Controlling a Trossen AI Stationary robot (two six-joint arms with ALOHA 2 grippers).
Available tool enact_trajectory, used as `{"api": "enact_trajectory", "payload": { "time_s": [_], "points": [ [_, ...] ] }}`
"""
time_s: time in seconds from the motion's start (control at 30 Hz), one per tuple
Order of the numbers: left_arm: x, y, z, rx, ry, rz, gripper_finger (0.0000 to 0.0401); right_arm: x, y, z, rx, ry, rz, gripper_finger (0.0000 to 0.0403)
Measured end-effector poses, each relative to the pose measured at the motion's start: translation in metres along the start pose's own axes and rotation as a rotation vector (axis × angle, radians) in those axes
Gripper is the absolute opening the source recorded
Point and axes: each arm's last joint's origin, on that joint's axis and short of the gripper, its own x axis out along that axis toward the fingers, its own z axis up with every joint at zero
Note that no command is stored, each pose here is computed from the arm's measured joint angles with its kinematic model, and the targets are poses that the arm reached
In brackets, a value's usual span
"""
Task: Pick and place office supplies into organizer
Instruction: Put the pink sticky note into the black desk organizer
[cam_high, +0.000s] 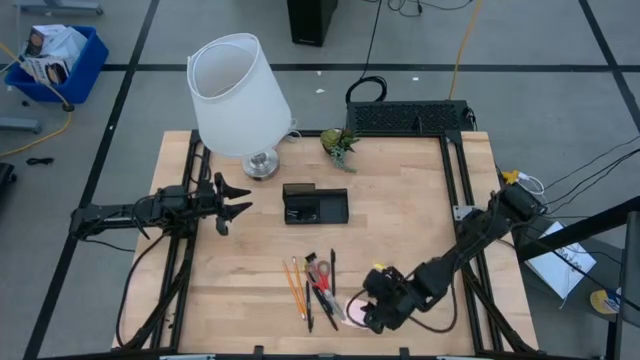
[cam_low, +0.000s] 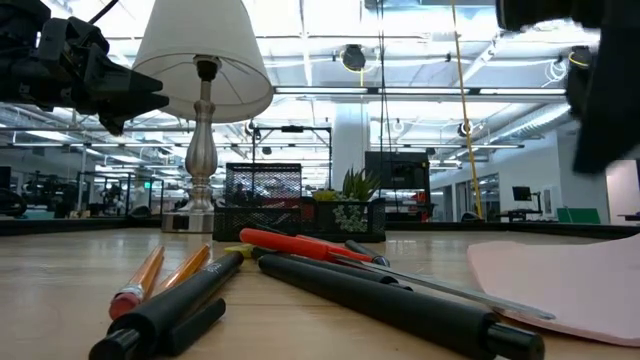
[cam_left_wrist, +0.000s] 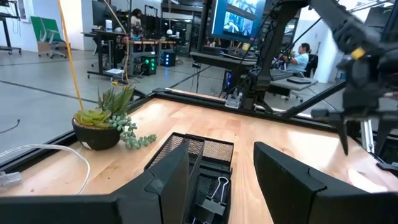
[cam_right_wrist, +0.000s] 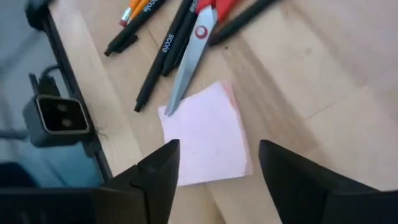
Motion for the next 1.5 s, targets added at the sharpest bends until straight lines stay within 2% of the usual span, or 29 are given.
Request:
{"api": "enact_trajectory", "payload": {
  "time_s": [0.2,0.27,0.43,0.7,0.83,1.0,1.5],
  "points": [
    [0.0,0.0,0.0,0.0,0.0,0.0,0.0186,0.022,-0.023,-0.018,0.166,-0.055,0.251,0.0264],
    [0.0,0.0,0.0,0.0,-0.001,0.0,0.0186,0.024,-0.03,-0.024,0.192,-0.059,0.294,0.0273],
    [0.0,0.0,0.0,0.0,0.0,0.0,0.0186,0.027,-0.041,-0.033,0.209,-0.077,0.258,0.0277],
    [0.0,0.0,0.0,0.0,0.0,0.0,0.0186,0.02,-0.035,-0.034,0.205,-0.107,0.313,0.027],
    [0.0,0.0,0.0,0.0,0.0,0.0,0.0186,0.017,-0.038,-0.04,0.186,-0.094,0.266,0.027],
    [0.0,0.0,0.0,0.0,-0.001,0.0,0.0186,0.016,-0.048,-0.048,0.204,-0.084,0.149,0.027],
    [0.0,0.0,0.0,0.0,-0.001,0.0,0.0186,0.024,-0.048,-0.046,0.215,-0.074,0.159,0.027]
  ]
}}
